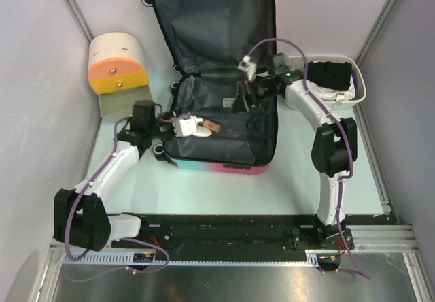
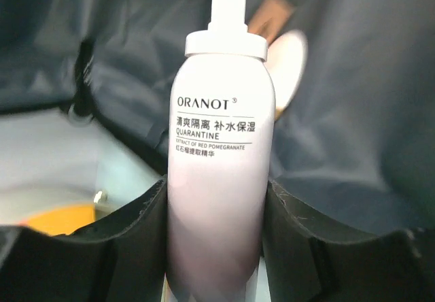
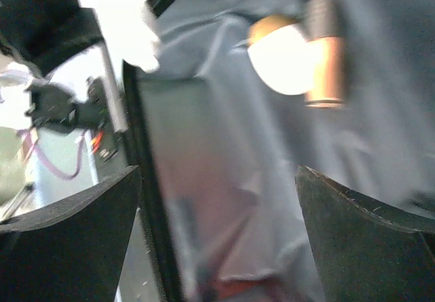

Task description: Open, take out, and arrange the luggage

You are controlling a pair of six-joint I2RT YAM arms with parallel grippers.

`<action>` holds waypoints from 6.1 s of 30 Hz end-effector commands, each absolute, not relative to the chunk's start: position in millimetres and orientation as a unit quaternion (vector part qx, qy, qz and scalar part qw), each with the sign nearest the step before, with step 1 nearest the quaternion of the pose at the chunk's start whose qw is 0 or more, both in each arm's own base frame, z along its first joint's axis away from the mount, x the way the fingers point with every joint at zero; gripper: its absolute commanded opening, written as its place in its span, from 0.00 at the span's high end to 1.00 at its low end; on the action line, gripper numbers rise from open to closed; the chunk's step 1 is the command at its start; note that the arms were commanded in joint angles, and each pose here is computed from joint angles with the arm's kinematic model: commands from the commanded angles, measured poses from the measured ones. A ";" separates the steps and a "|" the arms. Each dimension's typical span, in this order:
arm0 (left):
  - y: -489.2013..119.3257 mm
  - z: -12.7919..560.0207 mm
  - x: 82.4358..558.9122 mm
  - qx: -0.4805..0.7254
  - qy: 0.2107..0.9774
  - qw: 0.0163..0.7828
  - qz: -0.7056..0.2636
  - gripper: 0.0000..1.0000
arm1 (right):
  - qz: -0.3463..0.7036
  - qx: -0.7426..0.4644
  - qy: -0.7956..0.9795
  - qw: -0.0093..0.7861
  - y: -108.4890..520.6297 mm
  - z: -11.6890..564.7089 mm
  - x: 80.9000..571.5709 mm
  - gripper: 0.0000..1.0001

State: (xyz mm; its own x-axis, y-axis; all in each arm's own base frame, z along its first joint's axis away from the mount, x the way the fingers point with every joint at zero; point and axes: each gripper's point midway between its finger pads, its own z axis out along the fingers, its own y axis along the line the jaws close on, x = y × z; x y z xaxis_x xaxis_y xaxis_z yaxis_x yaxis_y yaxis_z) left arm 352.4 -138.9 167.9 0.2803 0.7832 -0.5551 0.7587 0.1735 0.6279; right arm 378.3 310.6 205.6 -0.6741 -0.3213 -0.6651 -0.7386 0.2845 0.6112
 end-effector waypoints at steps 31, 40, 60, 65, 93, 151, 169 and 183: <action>129.9 167.5 558.8 0.535 0.708 0.387 0.250 0.85 | 0.402 -0.321 0.793 0.327 239.0 239.4 407.9 0.00; 131.3 184.3 547.2 0.500 0.724 0.413 0.237 0.21 | 0.411 -0.323 0.789 0.322 241.9 238.5 406.9 0.00; 91.5 154.7 441.5 0.247 0.855 0.454 0.046 0.74 | 0.409 -0.323 0.793 0.317 243.3 233.0 402.7 0.00; 100.6 113.0 433.1 0.190 0.892 0.410 0.034 0.89 | 0.404 -0.321 0.796 0.316 241.8 230.1 405.0 0.00; 168.1 130.0 580.8 0.211 0.784 0.541 0.219 0.77 | 0.365 -0.324 0.815 0.312 229.6 218.0 401.4 0.00; 150.6 208.8 567.9 -0.208 0.776 0.580 -0.132 0.41 | 0.315 -0.346 0.820 0.330 197.8 229.3 373.0 0.00; 159.6 179.0 606.8 -0.218 0.777 0.570 -0.156 0.50 | 0.293 -0.339 0.830 0.331 196.5 227.2 388.3 0.00; 150.1 183.3 597.3 -0.212 0.778 0.566 -0.168 0.86 | 0.290 -0.346 0.828 0.333 202.3 227.0 395.1 0.00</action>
